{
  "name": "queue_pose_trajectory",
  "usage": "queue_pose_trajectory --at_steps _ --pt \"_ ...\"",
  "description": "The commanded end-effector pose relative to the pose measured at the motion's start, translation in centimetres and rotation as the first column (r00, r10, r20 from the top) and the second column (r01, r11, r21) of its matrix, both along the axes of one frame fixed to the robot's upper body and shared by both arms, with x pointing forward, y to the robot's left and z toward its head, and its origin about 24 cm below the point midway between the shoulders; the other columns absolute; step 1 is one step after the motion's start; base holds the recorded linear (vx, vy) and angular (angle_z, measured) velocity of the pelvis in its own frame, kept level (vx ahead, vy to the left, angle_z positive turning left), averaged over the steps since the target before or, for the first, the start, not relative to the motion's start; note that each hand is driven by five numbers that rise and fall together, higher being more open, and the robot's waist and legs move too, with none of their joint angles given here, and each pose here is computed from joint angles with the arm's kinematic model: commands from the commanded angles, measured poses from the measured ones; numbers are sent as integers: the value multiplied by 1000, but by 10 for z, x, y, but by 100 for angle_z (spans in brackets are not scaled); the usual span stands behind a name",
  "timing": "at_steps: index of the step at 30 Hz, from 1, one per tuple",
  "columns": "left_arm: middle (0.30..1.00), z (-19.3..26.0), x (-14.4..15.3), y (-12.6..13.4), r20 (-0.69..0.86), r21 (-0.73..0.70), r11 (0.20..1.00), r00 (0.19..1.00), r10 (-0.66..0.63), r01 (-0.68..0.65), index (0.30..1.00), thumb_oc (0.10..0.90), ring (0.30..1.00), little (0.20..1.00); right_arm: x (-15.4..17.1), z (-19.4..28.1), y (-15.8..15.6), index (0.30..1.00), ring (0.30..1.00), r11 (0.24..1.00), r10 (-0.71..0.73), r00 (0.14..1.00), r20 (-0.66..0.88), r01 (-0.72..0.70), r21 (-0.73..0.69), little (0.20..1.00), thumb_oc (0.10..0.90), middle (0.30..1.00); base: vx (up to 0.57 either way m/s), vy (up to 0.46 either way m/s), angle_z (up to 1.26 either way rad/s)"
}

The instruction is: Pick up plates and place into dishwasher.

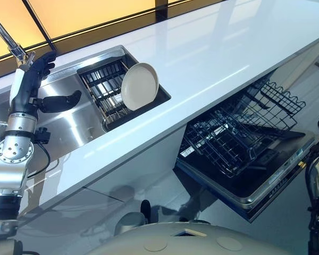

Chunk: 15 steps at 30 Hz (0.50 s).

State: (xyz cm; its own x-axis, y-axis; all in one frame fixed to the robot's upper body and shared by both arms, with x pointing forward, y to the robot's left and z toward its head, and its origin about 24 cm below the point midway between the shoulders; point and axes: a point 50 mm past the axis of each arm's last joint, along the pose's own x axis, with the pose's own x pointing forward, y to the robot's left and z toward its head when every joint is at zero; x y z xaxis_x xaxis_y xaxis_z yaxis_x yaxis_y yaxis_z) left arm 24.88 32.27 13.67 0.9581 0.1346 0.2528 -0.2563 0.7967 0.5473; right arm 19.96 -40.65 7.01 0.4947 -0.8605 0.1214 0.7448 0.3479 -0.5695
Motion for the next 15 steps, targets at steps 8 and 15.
queue_pose_trajectory --at_steps 8,15 --pt "900 70 8 -3 344 -11 998 937 -61 69 900 800 900 900 48 84 -2 300 300 947 286 950 128 -259 -191 200 100 300 38 -103 15" --pt "900 100 14 -17 450 39 990 882 -140 137 900 800 900 900 77 135 -2 300 300 894 382 922 63 -351 -280 200 100 300 -137 -144 29"
